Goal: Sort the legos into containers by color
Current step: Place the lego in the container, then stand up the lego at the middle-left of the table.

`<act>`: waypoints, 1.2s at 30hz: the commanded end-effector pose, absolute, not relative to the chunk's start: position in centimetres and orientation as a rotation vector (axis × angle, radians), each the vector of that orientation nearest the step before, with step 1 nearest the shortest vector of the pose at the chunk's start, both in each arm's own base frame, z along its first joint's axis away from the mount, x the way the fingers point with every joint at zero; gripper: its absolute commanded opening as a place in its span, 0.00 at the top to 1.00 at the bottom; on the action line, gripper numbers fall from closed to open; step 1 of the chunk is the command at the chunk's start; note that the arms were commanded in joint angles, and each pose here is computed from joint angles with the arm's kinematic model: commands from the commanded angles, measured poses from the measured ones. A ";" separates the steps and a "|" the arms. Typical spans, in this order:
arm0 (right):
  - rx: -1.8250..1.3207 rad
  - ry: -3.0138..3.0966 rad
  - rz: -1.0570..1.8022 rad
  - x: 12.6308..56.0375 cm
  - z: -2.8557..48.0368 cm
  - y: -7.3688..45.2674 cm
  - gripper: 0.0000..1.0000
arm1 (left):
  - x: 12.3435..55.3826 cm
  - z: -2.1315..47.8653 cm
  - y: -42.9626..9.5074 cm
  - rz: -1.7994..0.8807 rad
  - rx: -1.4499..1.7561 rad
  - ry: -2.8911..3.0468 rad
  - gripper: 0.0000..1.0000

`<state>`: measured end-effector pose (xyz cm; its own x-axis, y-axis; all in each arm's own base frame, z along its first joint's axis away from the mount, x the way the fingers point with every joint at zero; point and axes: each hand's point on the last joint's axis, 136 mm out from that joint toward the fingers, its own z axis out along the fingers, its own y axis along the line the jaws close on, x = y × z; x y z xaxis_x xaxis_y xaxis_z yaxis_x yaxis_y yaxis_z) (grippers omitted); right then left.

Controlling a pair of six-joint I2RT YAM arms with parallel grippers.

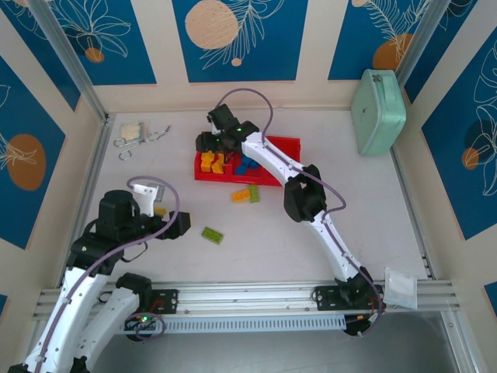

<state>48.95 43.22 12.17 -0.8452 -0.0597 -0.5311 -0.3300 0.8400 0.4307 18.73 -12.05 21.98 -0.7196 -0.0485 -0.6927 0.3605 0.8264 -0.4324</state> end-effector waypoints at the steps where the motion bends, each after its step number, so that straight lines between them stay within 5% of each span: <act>1: -0.292 2.494 0.749 48.2 14.9 43.1 0.28 | 19.1 21.8 -11.5 -0.699 0.184 2.290 0.01; 8: -0.339 2.453 0.770 46.4 19.4 41.9 0.20 | 20.1 20.6 -7.8 -0.452 -0.020 2.366 0.01; 18: -0.336 2.348 0.826 42.2 24.9 34.8 0.17 | 18.7 18.3 2.7 0.066 -0.799 2.234 0.01; 27: -0.378 2.420 0.772 38.0 21.3 28.2 0.17 | 18.2 18.4 6.7 0.417 -1.183 2.115 0.01; 36: -0.267 2.471 0.658 34.8 19.8 22.7 0.17 | 18.1 15.9 7.9 0.626 -1.112 2.235 0.00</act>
<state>35.70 23.78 16.95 -0.8621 -0.0639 -0.5027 -0.3005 0.8632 0.4057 18.75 6.94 16.68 -0.4691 -0.5787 -0.6671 -0.8254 0.5560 0.0982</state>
